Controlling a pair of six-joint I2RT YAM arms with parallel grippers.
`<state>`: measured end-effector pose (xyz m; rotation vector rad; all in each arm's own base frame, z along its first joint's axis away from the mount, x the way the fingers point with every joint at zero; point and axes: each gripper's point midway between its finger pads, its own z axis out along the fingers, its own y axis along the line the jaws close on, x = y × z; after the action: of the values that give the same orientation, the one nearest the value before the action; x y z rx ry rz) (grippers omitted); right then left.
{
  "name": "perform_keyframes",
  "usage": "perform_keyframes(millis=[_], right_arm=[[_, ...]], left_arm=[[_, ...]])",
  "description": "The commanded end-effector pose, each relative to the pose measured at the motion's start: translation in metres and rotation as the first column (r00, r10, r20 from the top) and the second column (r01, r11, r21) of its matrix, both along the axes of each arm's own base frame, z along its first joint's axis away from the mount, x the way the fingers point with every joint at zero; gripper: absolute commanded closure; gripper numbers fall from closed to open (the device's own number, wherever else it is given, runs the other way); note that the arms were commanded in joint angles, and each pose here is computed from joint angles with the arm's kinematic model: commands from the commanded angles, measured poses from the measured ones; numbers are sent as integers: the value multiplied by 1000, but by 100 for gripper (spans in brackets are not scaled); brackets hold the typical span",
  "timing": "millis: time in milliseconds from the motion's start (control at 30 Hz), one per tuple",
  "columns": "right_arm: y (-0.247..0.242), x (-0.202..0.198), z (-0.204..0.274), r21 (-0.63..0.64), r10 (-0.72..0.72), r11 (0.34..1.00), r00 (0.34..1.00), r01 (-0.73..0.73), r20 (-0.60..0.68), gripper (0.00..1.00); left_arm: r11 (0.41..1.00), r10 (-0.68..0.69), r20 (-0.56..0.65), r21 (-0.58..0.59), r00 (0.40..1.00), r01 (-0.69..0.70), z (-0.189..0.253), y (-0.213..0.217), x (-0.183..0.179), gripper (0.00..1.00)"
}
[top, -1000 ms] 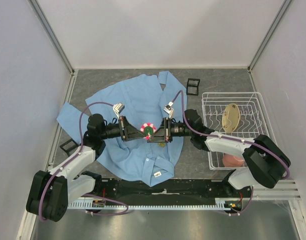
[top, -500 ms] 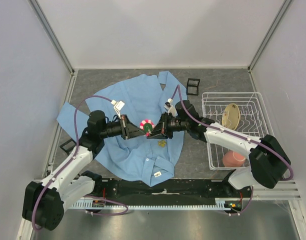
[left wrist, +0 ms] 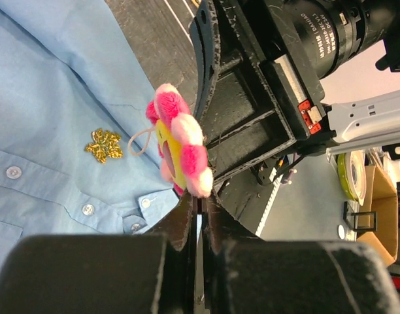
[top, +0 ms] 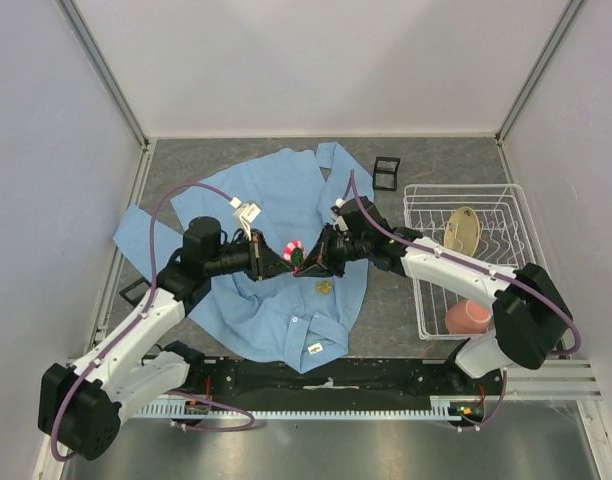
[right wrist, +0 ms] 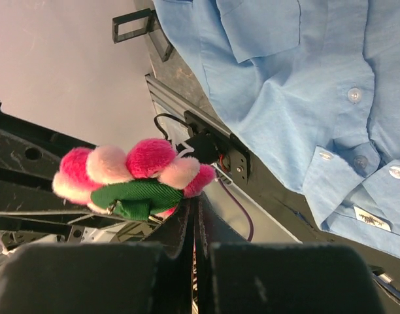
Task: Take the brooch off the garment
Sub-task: Close the brooch.
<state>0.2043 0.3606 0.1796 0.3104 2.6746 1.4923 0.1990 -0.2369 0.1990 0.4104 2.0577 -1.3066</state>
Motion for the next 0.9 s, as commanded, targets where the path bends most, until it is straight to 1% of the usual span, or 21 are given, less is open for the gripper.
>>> perform_keyframes(millis=[0,133,233,367,400,467,500,567,633,667,700,733,800,833,867], right_arm=[[17,25,31,54,-49,998,994,44,101,100],[19,33,34,49,-59,997,990,53,128,100],[20,34,36,42,-50,998,988,44,146,100],[12,28,28,15,-46,999,988,44,148,100],[10,24,23,7,-38,999,989,37,141,98],[4,19,22,1,-22,1000,987,22,162,93],[-1,14,14,-16,-14,1000,987,17,160,87],[-10,8,14,-30,-3,1000,981,9,194,80],[-20,0,1,-67,34,998,973,-19,228,67],[-25,-6,-1,-72,56,997,967,-39,247,61],[-28,-8,-4,-96,108,992,948,-83,300,52],[-31,-15,-7,-112,153,986,939,-124,308,47],[-36,-21,-10,-134,225,973,906,-189,358,41],[-39,-24,-13,-162,288,957,863,-241,414,38],[-41,-26,-13,-174,316,948,837,-265,447,34]], left_arm=[[996,-91,17,1,996,91,7,-8,-19,98],[991,-130,-16,-31,991,129,5,-11,-28,98],[990,-133,-35,-46,990,132,4,-11,-30,98],[994,-96,-65,-53,993,92,2,-11,-25,98],[995,-85,-81,-54,993,80,1,-12,-23,98],[997,-46,-97,-59,994,40,2,-9,-17,98],[997,-26,-108,-69,994,18,5,-8,-15,98],[996,25,-106,-85,994,-34,11,-2,-5,98],[992,29,-145,-115,989,-46,15,2,-3,98],[989,22,-121,-141,992,-39,23,2,1,98],[987,13,-143,-155,990,-35,25,2,1,98],[986,-9,-165,-168,986,-19,23,2,0,98],[977,-30,-193,-211,981,-12,25,1,1,98],[972,-55,-206,-233,977,5,26,2,-2,98],[969,-66,-225,-247,972,8,24,2,-2,98]])
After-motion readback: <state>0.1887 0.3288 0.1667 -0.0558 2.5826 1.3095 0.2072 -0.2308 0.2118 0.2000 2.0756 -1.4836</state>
